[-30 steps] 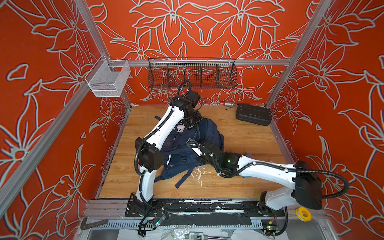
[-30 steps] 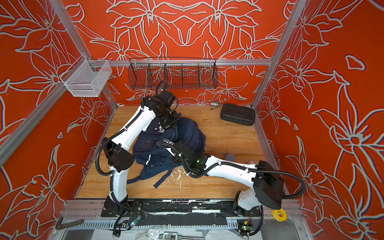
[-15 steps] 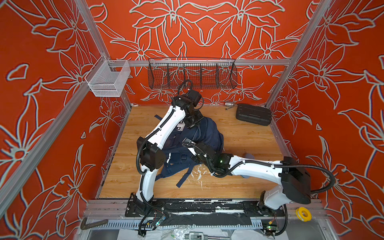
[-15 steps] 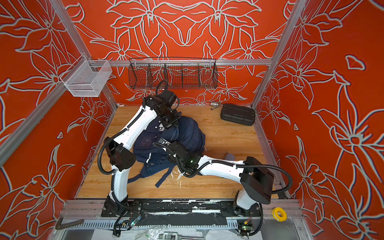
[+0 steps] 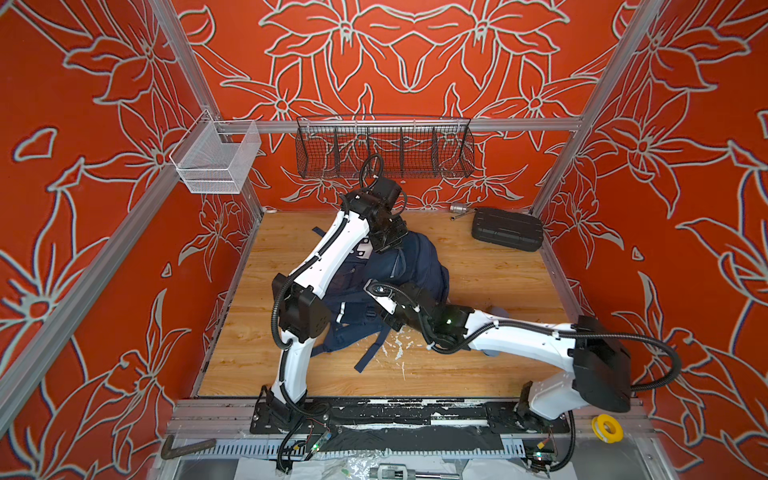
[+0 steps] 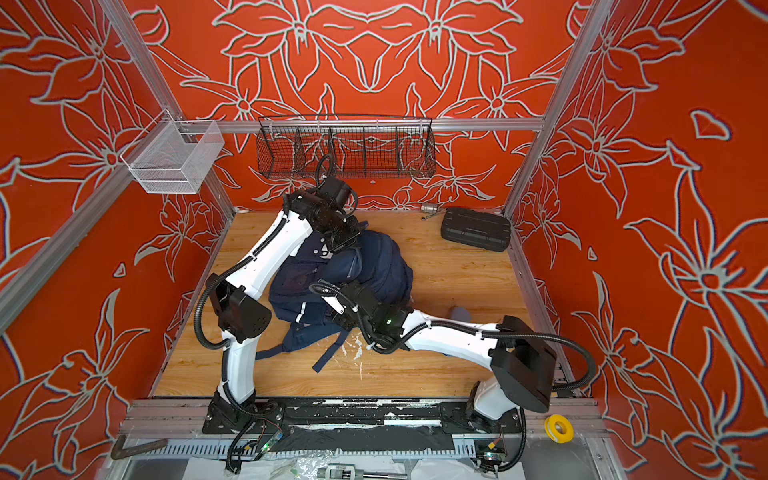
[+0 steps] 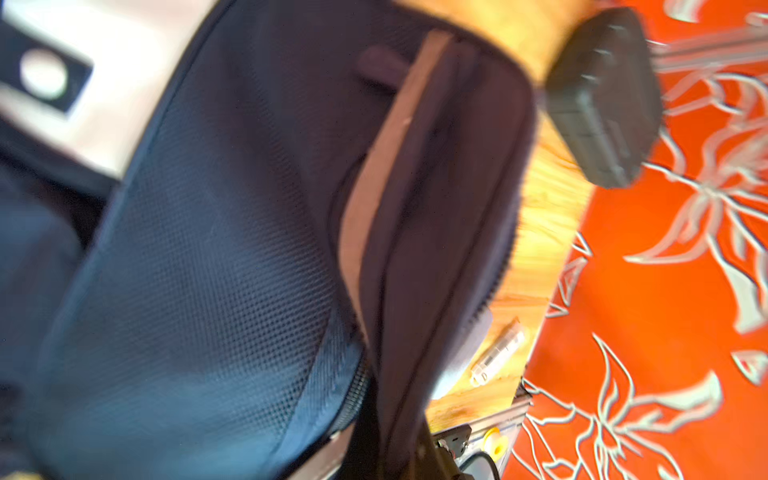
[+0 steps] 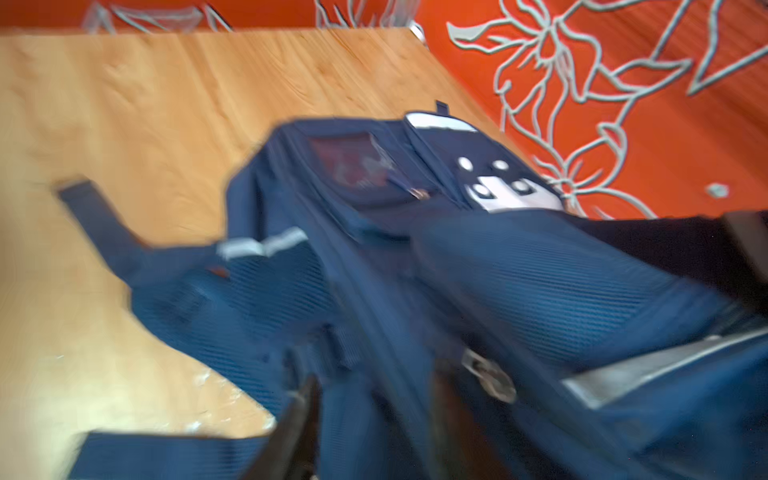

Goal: Pack the student bag
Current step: 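Release the zipper and grasp the grey fabric glasses case with right gripper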

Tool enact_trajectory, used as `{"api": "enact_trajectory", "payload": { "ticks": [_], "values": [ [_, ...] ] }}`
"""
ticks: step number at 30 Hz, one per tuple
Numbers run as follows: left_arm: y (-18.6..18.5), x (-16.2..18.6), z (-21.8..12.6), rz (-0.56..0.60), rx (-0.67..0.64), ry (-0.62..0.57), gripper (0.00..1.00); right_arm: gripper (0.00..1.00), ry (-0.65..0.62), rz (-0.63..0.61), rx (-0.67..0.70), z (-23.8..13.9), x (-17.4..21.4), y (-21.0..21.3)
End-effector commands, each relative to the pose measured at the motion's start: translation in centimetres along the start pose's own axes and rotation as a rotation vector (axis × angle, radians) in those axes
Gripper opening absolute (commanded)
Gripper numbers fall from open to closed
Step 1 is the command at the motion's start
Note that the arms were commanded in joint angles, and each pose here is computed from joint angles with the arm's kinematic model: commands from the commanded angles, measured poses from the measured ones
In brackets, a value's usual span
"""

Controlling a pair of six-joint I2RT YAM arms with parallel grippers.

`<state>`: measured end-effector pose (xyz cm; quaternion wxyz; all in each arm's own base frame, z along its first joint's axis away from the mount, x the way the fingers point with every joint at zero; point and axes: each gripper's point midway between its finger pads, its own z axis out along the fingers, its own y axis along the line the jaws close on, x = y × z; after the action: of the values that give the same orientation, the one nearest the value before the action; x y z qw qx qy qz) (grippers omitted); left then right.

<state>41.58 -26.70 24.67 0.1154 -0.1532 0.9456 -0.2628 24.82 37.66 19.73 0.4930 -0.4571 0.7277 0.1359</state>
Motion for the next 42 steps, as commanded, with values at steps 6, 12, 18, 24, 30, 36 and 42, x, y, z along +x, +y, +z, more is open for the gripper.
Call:
{"api": "enact_trajectory", "payload": {
  "ticks": [6,12,18,24,30,36,42],
  "values": [
    [-3.4,0.5,-4.0,0.222,0.282,-0.038,0.00,0.66,-0.165,0.215,-0.188,-7.1,-2.9,-2.1],
    [-3.4,0.5,-3.9,0.286,0.306,-0.028,0.00,0.72,0.075,0.599,0.263,-10.6,3.6,-13.0],
    [-2.9,0.5,-3.6,0.296,0.324,0.001,0.00,0.73,0.331,1.042,0.531,-14.7,14.8,-15.8],
    [-2.8,1.0,-3.3,0.314,0.337,0.020,0.00,0.82,0.512,1.297,0.611,-17.5,22.6,-13.4],
    [-2.8,1.2,-3.0,0.320,0.349,0.040,0.00,0.85,0.641,1.434,0.647,-18.8,27.4,-11.5],
    [-2.6,2.0,-2.2,0.302,0.357,0.098,0.00,0.92,0.676,1.521,0.640,-18.4,30.1,-10.7],
    [-1.9,3.1,-1.6,0.289,0.346,0.146,0.00,0.91,0.660,1.541,0.606,-17.3,31.6,-10.3]
  ]
}}
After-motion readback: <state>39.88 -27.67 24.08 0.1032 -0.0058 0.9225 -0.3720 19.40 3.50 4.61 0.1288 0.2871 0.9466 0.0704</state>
